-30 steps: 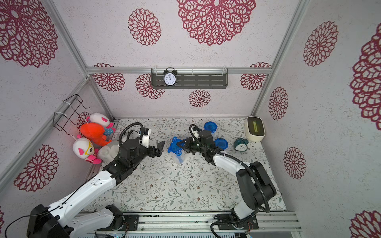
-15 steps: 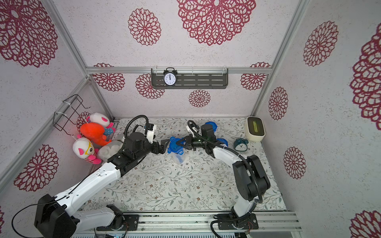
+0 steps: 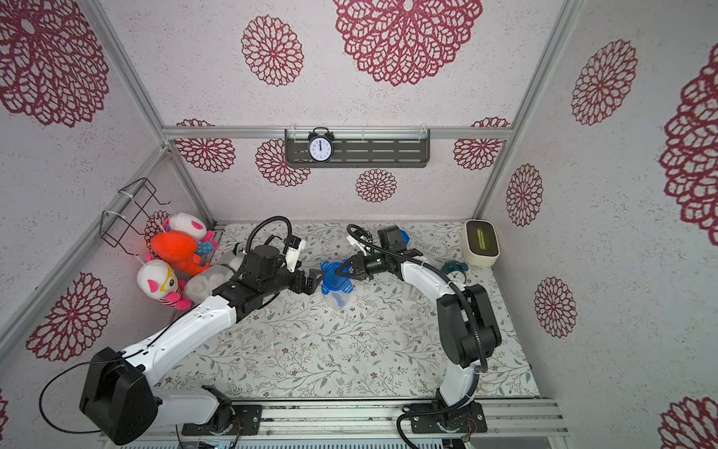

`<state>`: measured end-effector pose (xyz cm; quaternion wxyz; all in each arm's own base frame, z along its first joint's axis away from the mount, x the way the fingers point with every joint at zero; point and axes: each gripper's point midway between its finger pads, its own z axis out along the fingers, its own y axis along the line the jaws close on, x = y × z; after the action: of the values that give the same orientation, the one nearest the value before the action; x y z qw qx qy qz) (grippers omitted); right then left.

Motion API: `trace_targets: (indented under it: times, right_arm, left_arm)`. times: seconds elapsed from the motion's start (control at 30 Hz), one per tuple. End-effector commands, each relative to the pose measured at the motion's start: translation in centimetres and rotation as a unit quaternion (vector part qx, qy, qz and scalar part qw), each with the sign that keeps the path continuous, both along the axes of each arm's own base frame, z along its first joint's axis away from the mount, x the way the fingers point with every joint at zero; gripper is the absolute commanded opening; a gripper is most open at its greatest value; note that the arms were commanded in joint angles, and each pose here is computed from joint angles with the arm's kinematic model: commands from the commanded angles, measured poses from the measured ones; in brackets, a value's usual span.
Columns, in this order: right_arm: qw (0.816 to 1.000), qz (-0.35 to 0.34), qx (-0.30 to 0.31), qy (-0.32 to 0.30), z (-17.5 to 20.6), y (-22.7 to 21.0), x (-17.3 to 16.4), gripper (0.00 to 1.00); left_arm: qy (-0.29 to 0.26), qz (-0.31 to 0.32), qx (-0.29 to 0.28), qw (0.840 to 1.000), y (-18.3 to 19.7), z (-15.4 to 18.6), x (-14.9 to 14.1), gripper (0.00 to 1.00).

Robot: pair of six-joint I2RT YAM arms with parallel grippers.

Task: Pack away toiletry kits
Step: Close the lid on the container.

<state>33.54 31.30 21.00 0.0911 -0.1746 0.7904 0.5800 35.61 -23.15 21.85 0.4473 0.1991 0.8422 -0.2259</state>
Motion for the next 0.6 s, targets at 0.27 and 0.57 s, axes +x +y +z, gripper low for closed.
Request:
trace_targets:
  times: [0.27,0.57]
  right_arm:
    - [0.999,0.026,0.014,-0.015,0.8,0.4,0.5,0.08]
    - [0.999,0.031,0.014,0.003,-0.5,0.8,0.9,0.09]
  left_arm:
    - [0.018,-0.012,0.022,1.0,-0.7,-1.5,1.5,0.99]
    - [0.045,0.005,0.032,0.998,-0.6,-2.8,2.3,0.98]
